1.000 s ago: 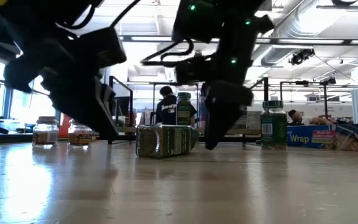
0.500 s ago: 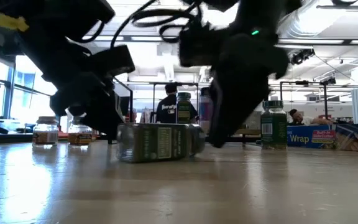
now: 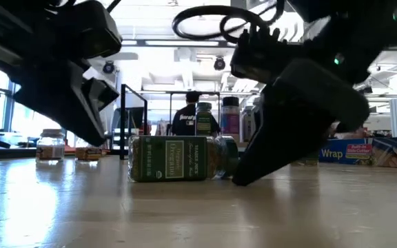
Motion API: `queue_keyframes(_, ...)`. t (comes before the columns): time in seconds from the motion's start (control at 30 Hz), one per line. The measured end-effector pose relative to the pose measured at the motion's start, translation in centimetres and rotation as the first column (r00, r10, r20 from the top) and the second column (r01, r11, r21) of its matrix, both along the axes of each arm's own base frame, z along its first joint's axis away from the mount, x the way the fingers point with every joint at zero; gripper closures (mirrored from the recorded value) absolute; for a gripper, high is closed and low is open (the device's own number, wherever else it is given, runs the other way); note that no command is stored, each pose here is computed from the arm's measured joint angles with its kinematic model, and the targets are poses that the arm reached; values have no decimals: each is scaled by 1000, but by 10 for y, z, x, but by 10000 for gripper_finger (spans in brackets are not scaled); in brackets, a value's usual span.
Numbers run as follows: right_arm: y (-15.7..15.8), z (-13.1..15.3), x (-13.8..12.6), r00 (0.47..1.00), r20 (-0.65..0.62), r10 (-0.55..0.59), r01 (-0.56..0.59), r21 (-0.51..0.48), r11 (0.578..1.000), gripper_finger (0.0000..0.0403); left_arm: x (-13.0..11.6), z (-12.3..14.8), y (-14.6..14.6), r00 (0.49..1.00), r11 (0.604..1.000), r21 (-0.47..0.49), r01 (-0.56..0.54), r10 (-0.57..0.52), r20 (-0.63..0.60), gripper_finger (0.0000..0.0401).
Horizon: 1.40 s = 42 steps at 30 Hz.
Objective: Shelf spices
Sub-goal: Put the left green seasoning bottle on the shelf aligned with the other green seasoning bottle bottles
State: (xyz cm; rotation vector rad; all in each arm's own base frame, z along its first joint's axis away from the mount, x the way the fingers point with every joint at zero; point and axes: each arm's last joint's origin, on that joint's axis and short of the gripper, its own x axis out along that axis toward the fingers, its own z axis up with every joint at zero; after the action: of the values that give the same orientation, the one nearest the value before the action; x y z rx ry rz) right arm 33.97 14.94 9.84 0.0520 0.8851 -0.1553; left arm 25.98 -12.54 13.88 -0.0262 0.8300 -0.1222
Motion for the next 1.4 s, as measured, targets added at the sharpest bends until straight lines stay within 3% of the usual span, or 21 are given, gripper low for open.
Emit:
queue_keyframes(0.47, -23, -3, 5, 994, 51, 98, -99, 35, 994, 116, 21, -29, 7, 999, 999, -17, -29, 30, 31, 387)
queue_keyframes(0.73, -23, 36, 10, 996, 47, 80, -82, 47, 995, 116, 22, -29, 10, 996, 997, 29, -74, 73, 49, 387)
queue_keyframes(1.07, -15, 85, 27, 994, -66, 84, -83, 14, 996, 116, 22, -29, 11, 992, 992, 50, -114, 110, 67, 387)
queue_keyframes(1.4, -15, 128, 48, 990, 75, 118, -117, -21, 993, 116, 26, -27, 16, 986, 990, 47, -135, 130, 103, 387)
